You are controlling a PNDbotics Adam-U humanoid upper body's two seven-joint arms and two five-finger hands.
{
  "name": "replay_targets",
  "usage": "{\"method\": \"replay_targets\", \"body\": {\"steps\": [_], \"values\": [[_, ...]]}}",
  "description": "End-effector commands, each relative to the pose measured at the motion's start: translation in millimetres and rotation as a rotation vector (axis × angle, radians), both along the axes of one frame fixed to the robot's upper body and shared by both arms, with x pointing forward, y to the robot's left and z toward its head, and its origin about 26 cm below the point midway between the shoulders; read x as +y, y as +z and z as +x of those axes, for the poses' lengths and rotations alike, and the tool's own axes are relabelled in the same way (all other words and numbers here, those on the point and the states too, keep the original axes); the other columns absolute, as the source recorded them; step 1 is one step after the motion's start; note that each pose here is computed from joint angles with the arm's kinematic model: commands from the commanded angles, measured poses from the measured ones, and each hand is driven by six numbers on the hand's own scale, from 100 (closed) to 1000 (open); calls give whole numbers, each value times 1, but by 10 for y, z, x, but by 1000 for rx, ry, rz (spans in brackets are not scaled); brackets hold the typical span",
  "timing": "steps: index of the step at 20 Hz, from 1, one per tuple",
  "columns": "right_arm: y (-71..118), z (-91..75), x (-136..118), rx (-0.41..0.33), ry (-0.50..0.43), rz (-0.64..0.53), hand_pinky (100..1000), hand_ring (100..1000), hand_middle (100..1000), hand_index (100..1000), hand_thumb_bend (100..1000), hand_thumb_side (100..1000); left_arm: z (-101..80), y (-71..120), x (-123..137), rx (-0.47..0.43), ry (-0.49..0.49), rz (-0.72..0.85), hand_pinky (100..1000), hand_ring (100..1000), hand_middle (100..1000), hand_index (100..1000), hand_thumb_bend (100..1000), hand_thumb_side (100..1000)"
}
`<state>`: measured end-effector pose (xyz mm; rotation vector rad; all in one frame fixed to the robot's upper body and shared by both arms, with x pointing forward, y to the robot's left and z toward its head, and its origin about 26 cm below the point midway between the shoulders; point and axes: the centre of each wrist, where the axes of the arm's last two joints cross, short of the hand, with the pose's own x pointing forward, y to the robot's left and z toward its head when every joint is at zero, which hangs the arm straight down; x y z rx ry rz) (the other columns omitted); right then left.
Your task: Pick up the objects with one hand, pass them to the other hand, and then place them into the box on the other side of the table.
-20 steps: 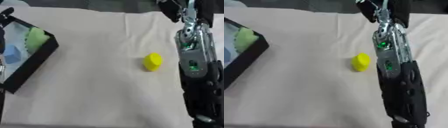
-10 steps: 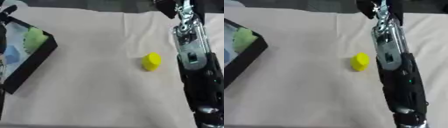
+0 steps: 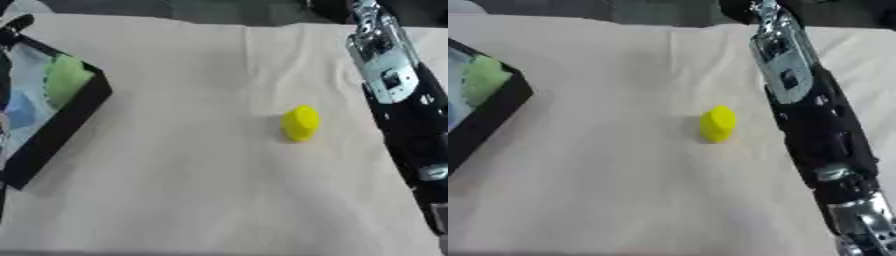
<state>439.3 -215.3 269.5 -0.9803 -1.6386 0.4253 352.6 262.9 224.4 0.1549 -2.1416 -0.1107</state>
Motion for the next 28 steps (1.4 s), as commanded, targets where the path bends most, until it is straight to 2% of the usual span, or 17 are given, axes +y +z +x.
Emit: {"method": "replay_targets", "body": {"steps": [1,8,20,28], "values": [[143,44,-190,13,-3,-25,782,744,703,817,147,408,-26,91,53,-28,9,31,905,1000,1000,879,100,741],[186,62,-472,79,64,-48,785,740,686,807,167,416,-26,80,92,-22,20,39,905,1000,1000,877,100,738],[131,-34,-835,199,333,-92,805,757,713,821,210,364,-25,52,150,-9,37,51,905,1000,1000,876,100,737],[64,-44,-962,289,449,-124,817,771,729,829,235,322,-25,38,185,-3,50,55,906,1000,1000,876,100,738]]}}
